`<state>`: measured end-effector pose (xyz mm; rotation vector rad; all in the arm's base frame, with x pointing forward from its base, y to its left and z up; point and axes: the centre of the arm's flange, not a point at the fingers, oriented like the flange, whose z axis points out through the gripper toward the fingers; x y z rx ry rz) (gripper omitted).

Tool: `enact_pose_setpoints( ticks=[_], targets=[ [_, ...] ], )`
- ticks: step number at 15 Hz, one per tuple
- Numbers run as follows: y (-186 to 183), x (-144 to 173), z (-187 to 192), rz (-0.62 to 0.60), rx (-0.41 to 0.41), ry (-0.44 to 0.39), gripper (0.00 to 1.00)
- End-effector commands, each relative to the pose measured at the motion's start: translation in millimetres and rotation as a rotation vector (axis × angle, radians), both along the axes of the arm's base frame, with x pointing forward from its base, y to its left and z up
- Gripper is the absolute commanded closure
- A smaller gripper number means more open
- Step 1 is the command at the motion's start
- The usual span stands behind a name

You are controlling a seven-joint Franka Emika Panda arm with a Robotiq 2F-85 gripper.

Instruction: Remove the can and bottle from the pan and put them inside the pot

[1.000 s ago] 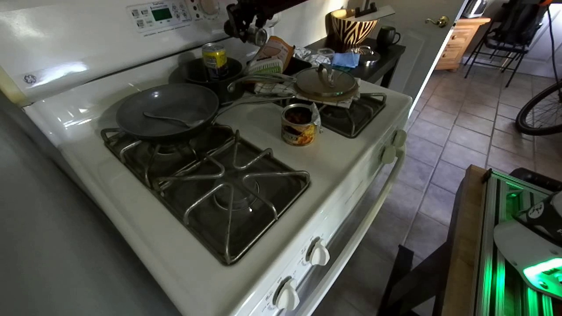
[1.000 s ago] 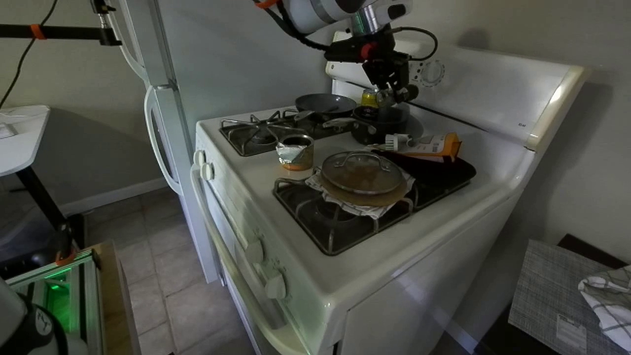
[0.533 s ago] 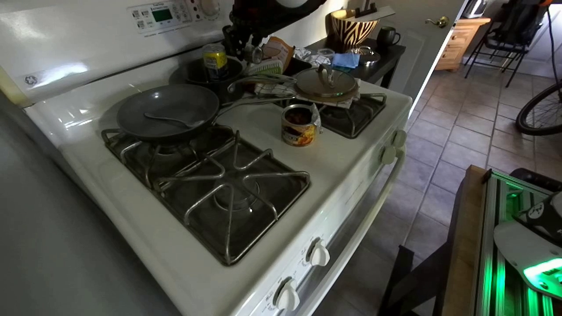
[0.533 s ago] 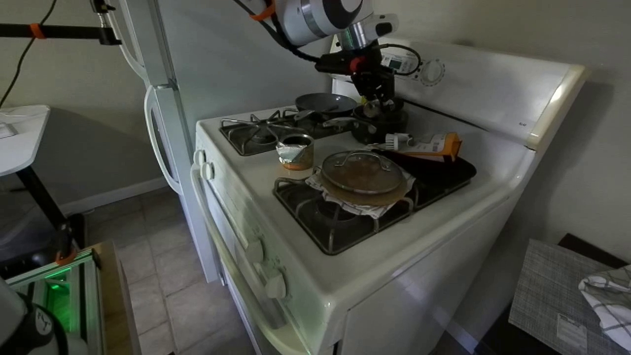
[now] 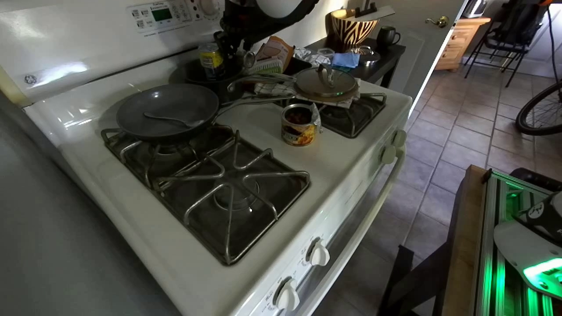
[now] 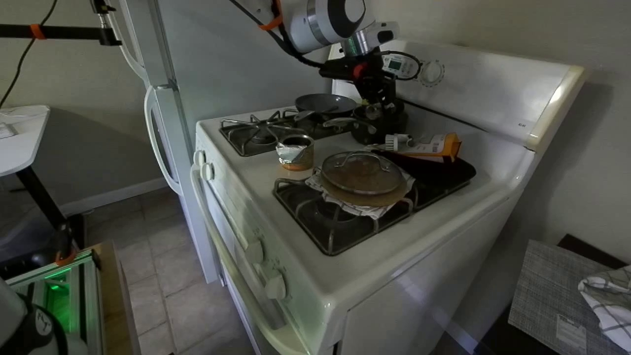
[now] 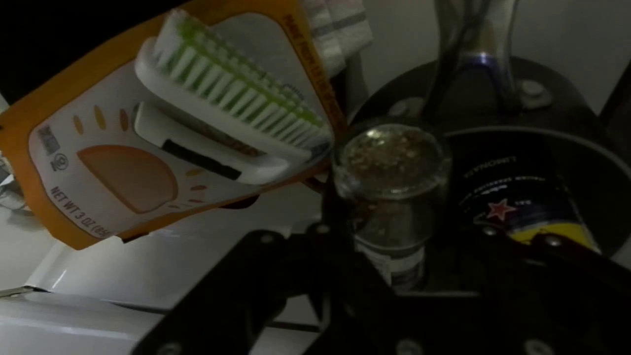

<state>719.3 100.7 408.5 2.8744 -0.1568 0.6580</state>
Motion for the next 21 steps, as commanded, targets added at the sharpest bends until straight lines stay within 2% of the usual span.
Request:
enact_pose_setpoints(
  ticks=[1,13,21],
  targets=[
    [15.8,17.8,-1.8,0.006,0.015,-0.015,0.77],
    [18.6,27.5,-28.2,0.005,0.012,0.004,0.77],
    [27.0,39.2,-48.2,-0.007,-0.015,0.052,0.77]
  ],
)
